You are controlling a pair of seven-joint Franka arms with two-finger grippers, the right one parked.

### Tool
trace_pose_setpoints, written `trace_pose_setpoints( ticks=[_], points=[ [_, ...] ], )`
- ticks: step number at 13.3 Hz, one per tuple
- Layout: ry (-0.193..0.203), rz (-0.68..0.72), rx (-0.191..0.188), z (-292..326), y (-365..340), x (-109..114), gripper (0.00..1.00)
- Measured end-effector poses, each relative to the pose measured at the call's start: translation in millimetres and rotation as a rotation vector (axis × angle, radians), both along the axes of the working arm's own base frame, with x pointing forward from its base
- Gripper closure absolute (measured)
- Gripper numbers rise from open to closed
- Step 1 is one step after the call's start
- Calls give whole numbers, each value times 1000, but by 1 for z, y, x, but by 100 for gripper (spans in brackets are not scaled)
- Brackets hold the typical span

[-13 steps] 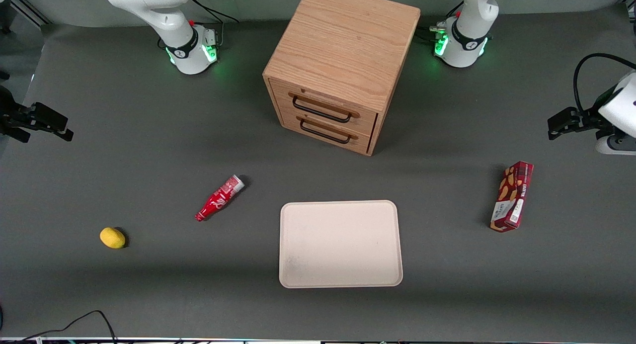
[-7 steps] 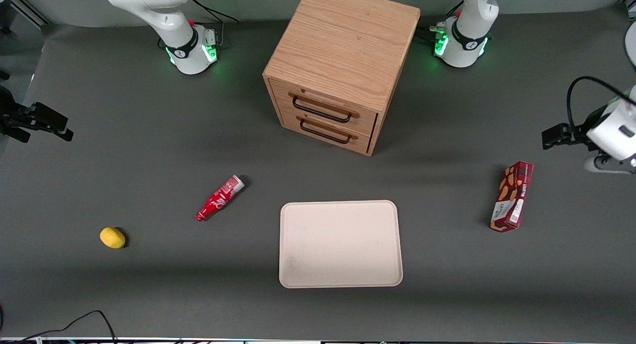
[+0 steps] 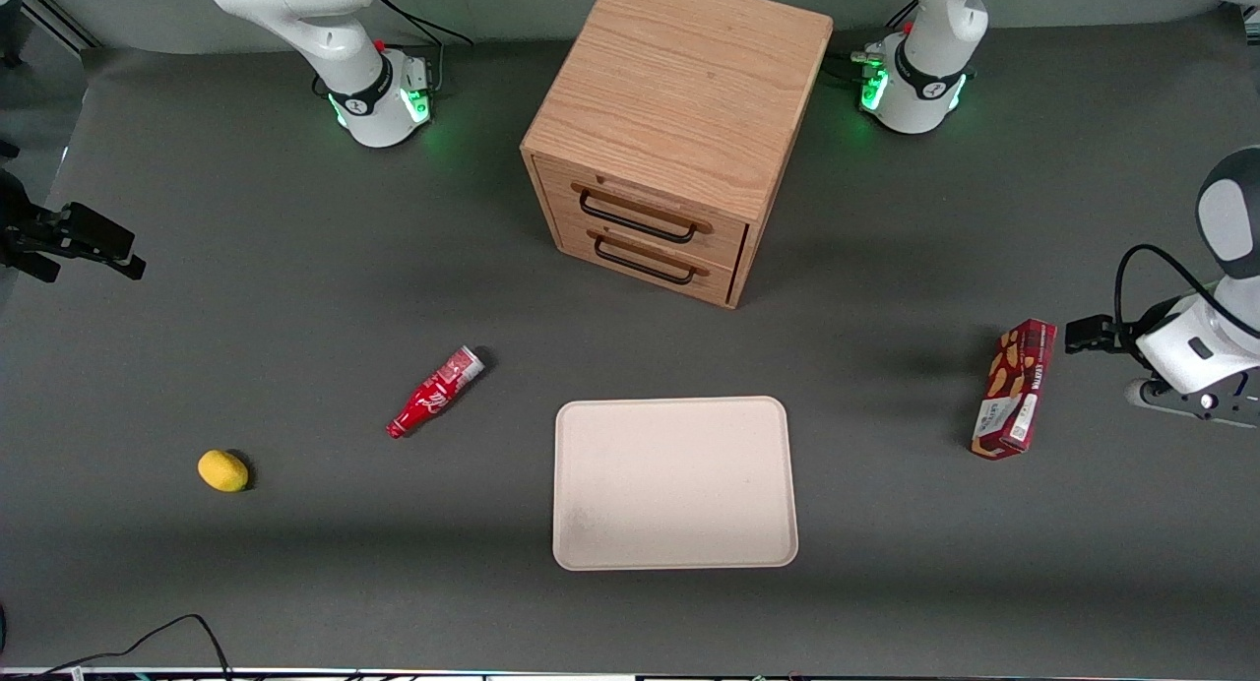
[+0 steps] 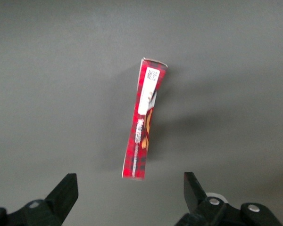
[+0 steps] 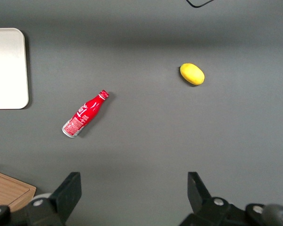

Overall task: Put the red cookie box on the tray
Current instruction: 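Align the open left gripper over the box end and close on it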

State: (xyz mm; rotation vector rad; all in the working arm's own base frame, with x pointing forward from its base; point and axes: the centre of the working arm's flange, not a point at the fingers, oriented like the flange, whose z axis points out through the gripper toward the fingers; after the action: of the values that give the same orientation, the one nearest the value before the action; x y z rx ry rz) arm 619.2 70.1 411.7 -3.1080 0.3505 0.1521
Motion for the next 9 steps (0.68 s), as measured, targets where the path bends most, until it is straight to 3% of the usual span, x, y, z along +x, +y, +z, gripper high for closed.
trace_pose_setpoints(
  ticks=[5,9],
  points=[
    [-84,-46,-31,-74,4,-7,0],
    [-118,-76,-25,-114,1,-4,0]
  ],
)
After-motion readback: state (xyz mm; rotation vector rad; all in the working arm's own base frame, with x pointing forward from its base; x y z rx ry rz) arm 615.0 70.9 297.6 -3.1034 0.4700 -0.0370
